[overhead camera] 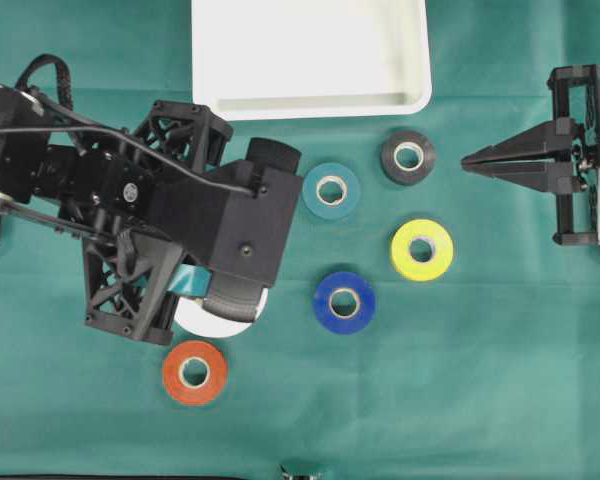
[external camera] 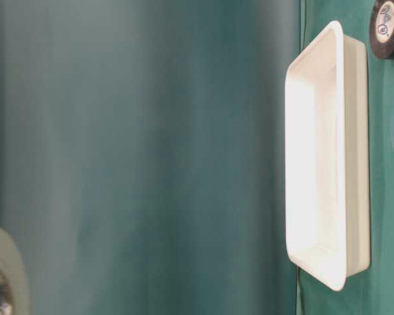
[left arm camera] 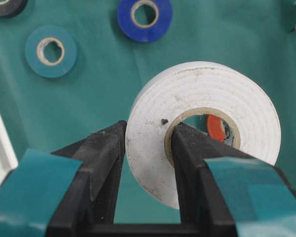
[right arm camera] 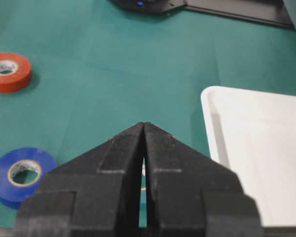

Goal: Pick up the tape from a random location and place it into the white case.
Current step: 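Lift the white tape roll and carry it toward the white tray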

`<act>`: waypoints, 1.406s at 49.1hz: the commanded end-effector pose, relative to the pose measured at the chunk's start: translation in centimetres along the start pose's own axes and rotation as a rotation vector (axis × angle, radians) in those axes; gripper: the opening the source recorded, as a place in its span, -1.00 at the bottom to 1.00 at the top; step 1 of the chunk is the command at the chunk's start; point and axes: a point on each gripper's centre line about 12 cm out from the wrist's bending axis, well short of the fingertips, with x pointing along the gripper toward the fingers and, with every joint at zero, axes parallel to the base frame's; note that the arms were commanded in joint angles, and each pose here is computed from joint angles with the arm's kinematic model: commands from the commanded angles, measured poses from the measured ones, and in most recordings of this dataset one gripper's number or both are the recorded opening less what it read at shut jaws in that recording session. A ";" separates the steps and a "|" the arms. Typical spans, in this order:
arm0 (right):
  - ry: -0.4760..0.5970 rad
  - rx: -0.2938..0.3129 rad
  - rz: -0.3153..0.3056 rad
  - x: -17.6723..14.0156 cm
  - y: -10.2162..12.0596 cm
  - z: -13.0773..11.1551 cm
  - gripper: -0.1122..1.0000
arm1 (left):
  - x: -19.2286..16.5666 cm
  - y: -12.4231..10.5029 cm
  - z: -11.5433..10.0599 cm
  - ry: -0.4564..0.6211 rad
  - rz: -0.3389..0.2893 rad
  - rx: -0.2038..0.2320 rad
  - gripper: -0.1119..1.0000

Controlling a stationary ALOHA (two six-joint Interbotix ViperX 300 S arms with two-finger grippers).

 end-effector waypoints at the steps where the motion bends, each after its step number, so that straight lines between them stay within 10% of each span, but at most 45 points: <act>1: -0.029 0.002 -0.002 0.1 0.0 1.1 -0.80 | -1.1 1.4 -0.3 -0.032 0.027 -0.028 -0.34; 42: -0.012 0.002 -0.002 0.1 0.0 0.9 -0.80 | -2.5 19.7 -7.7 0.039 0.284 -0.328 -0.34; 69: -0.008 0.002 -0.002 0.1 0.0 0.9 -0.80 | 0.2 22.8 -5.8 0.016 0.306 -0.279 -0.34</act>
